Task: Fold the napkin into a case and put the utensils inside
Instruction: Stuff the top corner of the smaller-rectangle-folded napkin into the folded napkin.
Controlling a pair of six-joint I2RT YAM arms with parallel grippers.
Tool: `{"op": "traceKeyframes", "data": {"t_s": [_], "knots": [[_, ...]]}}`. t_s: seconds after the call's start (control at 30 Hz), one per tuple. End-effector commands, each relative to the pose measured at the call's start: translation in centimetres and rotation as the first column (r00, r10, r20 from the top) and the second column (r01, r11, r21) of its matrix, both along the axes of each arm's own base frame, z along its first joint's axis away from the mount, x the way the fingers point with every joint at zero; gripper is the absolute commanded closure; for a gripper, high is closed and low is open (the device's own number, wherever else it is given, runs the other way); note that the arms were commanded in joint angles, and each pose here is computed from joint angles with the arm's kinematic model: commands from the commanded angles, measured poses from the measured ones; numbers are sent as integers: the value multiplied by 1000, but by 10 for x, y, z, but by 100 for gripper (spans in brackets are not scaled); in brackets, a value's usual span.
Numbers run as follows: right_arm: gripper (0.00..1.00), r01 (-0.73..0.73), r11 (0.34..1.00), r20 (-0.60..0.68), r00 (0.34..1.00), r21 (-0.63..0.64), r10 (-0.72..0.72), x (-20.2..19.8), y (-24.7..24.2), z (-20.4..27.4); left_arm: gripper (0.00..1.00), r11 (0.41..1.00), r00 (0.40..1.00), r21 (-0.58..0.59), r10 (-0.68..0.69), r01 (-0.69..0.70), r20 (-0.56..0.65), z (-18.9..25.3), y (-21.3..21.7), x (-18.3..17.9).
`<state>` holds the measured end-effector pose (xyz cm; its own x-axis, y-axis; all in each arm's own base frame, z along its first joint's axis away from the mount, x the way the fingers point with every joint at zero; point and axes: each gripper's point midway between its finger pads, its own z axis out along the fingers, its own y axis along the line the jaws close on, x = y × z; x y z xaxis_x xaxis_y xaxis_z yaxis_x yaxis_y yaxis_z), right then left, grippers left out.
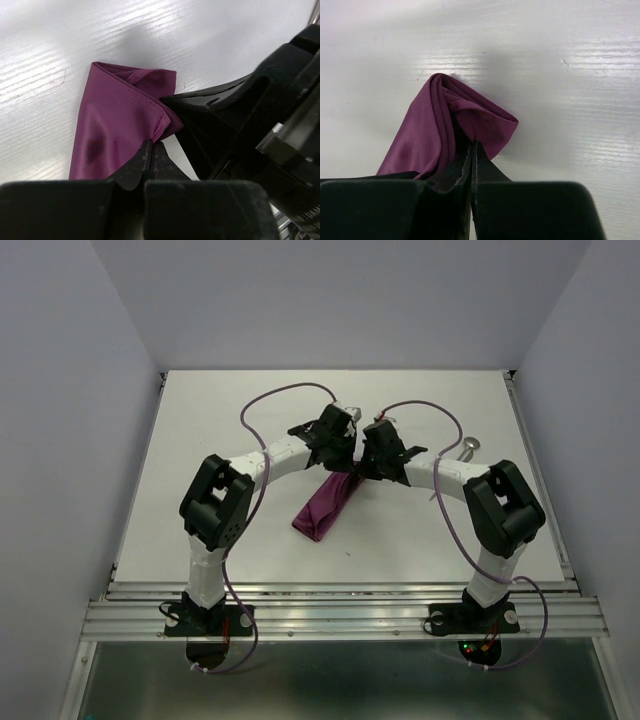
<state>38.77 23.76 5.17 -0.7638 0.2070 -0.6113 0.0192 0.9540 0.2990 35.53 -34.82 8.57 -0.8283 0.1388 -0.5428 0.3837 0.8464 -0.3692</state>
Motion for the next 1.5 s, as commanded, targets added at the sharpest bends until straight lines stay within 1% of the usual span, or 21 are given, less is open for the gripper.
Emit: {"op": "traceKeyframes", "data": {"t_s": [0.0,0.1,0.2,0.5,0.77,1.2,1.47], "knots": [[99,26,998,85,996,64,-31,9,7,27,100,999,999,18,-30,30,-38,-16,0,-6],[99,22,996,82,996,82,-29,8,9,28,100,999,998,16,-29,30,-54,-22,-1,-6],[99,25,995,83,996,95,-33,7,10,30,100,999,996,44,-24,28,-83,-34,1,-7],[99,10,992,86,996,122,-21,5,14,35,100,998,994,65,-10,17,-105,-46,3,-9],[99,-19,990,83,997,140,7,4,20,36,100,998,993,57,-6,12,-115,-50,1,-9],[99,-61,984,79,996,168,48,0,28,41,100,996,990,85,2,10,-138,-63,3,-8],[99,-77,979,61,996,188,67,-6,31,38,100,997,993,70,15,-7,-114,-55,-2,0]]}}
